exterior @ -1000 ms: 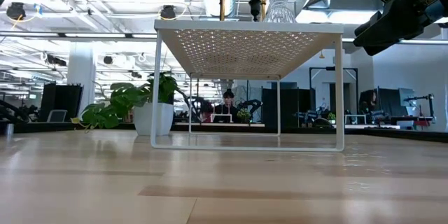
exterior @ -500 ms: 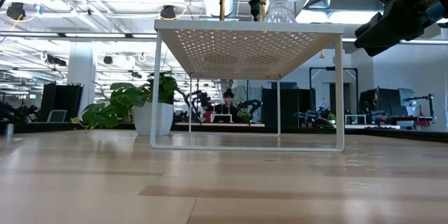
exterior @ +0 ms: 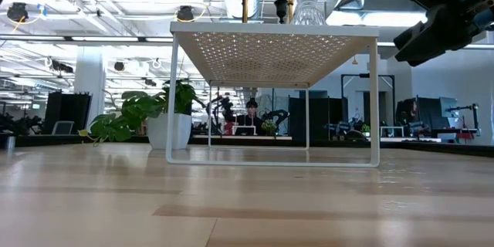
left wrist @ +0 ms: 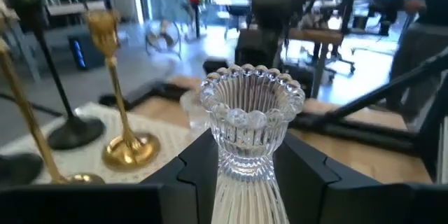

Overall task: Pick & Place candle stick holders
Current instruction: Put the transparent glass candle holder on the shelf aligned with the other transparent glass candle holder

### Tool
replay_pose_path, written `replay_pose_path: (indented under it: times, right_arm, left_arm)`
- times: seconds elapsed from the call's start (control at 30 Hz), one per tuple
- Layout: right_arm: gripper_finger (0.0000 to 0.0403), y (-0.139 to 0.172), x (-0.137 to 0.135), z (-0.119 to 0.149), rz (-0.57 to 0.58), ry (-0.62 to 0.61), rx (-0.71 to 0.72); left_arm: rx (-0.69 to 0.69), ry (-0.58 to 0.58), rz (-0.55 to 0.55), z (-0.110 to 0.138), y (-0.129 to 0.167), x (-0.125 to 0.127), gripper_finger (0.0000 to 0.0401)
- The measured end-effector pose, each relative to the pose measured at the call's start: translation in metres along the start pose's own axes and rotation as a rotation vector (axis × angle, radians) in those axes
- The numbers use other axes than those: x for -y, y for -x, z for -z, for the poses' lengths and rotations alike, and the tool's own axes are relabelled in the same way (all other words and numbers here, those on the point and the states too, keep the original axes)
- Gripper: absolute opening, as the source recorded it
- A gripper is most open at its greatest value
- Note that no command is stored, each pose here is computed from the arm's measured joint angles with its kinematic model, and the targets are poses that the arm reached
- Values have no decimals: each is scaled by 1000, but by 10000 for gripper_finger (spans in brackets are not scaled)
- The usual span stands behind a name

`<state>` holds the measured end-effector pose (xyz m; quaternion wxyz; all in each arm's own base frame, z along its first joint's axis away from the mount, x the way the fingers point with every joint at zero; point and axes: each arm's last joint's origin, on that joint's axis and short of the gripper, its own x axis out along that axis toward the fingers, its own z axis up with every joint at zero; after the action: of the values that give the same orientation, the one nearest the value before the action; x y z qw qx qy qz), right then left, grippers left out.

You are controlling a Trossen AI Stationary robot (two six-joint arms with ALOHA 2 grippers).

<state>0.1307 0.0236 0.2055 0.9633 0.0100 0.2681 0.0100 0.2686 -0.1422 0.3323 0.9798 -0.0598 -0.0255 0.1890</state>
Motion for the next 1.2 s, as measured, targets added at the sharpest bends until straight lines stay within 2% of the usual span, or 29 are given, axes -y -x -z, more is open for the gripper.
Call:
replay_pose_path:
  times: [0.27, 0.53, 1.2]
  right_arm:
    - [1, 0, 0, 0, -1, 0, 0]
    - [1, 0, 0, 0, -1, 1, 0]
    - [1, 0, 0, 0, -1, 1, 1]
  left_arm:
    - [-32, 22, -43, 3, -24, -21, 119]
    - [-127, 29, -89, 16, -29, -30, 117]
    - [-153, 17, -142, 24, -30, -35, 120]
